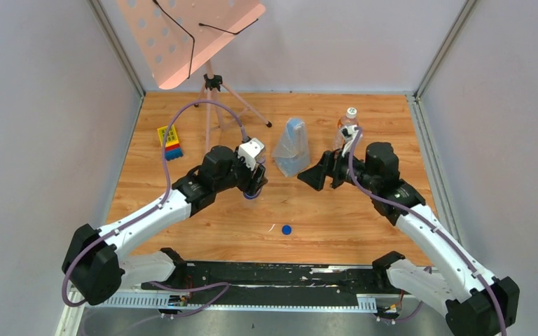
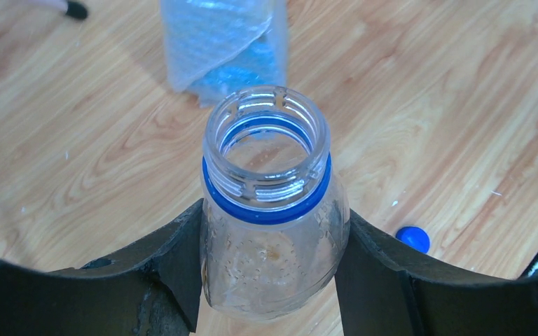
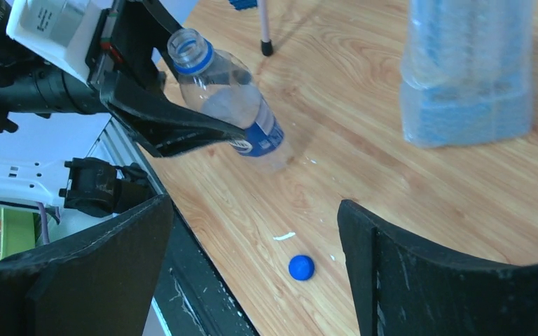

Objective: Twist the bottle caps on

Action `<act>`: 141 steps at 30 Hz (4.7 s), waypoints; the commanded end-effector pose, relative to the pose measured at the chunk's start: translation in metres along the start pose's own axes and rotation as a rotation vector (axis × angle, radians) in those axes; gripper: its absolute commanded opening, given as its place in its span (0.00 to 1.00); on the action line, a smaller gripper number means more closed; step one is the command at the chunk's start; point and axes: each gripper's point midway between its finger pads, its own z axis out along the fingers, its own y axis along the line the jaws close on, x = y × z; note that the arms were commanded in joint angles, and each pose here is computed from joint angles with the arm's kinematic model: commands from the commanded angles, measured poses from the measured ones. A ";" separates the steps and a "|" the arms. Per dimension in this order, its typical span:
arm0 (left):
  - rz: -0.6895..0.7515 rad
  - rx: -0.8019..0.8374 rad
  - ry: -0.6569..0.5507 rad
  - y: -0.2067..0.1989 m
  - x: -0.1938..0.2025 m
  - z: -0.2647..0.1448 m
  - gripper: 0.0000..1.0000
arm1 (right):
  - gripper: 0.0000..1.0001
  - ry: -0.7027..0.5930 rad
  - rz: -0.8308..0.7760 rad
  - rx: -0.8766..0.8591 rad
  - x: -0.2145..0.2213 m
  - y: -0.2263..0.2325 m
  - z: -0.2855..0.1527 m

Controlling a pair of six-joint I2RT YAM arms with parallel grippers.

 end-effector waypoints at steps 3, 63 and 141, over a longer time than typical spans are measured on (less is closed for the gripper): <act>0.141 0.170 -0.262 -0.029 -0.052 -0.010 0.53 | 0.85 -0.120 -0.112 -0.048 -0.041 0.027 0.025; 0.175 0.246 -0.534 -0.051 -0.032 0.002 0.77 | 0.00 -0.064 -0.075 -0.126 -0.032 0.067 0.083; 0.042 -0.203 -0.580 0.016 -0.088 -0.154 0.51 | 0.51 0.911 -0.232 0.550 0.217 -0.025 0.070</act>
